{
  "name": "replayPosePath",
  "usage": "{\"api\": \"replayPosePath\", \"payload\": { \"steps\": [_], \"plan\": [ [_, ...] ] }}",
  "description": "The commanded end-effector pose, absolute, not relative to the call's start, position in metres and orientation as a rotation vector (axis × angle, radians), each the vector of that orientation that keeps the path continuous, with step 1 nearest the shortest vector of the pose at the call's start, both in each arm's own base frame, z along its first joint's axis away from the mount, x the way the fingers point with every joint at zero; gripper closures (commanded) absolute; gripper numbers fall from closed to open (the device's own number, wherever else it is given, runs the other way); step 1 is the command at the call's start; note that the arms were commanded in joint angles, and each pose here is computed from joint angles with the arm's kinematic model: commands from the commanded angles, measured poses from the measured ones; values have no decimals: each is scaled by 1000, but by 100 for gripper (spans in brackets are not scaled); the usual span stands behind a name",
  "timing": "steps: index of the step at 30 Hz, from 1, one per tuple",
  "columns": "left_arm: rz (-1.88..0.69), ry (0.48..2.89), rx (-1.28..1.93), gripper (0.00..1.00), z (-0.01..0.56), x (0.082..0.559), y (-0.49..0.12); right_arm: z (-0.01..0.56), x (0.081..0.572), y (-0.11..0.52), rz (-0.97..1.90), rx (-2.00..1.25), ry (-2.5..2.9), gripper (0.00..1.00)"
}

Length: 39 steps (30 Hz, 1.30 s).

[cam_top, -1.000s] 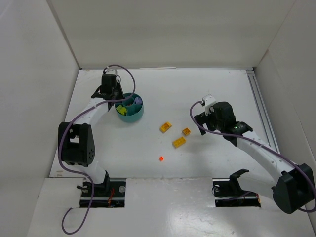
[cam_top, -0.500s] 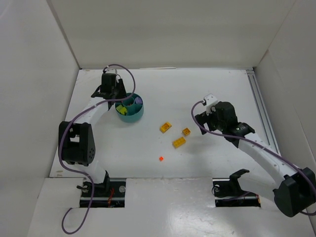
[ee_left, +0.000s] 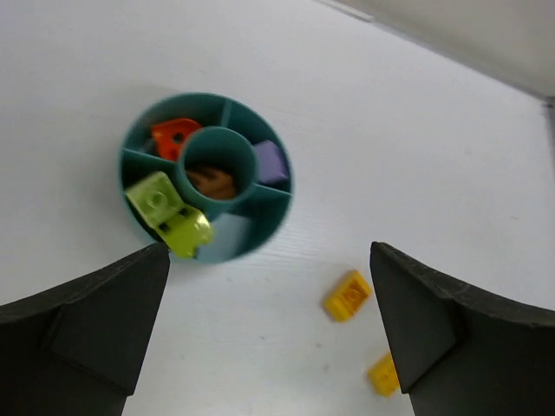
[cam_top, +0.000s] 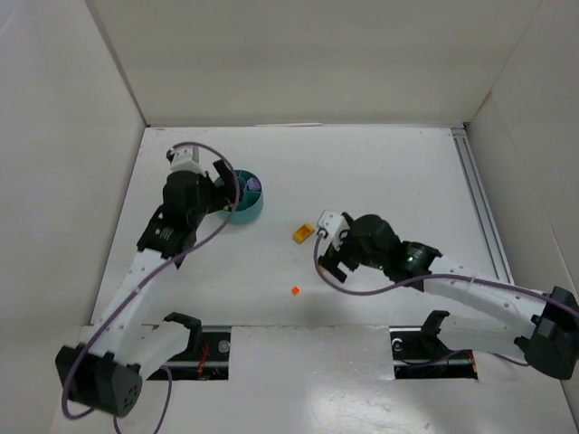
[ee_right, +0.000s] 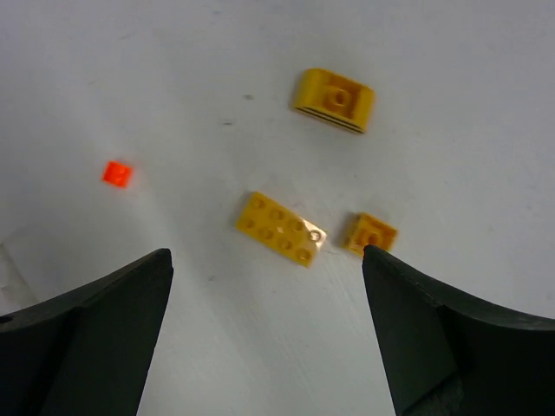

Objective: Sort the legos into containers by color

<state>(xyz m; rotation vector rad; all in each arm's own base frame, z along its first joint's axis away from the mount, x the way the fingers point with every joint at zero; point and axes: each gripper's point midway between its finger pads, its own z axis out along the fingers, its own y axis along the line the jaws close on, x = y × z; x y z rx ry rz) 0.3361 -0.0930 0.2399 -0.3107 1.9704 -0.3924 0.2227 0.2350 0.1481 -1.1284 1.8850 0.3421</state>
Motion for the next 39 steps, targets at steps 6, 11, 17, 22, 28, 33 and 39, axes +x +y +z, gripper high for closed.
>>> {"api": "replayPosePath", "payload": {
  "steps": [6,11,17,22,28,33,39],
  "plan": [
    [-584,1921,-495,0,226,264,-95,102,174,303,418,-1515,1726,17],
    [-589,1942,-497,0,220,258,-95,78,170,321,416,-1657,1650,26],
    [-593,1954,-493,0,216,257,-96,61,166,342,483,-1731,1597,34],
    [-592,1946,-482,0,215,261,-97,50,168,355,505,-1780,1566,37],
    [-610,1929,-473,0,219,258,-98,34,166,361,521,-1820,1577,37],
    [-610,1927,-472,0,215,255,-97,32,165,363,531,-1824,1574,52],
    [-610,1927,-472,0,215,255,-97,28,163,360,538,-1818,1601,70]
  ]
}}
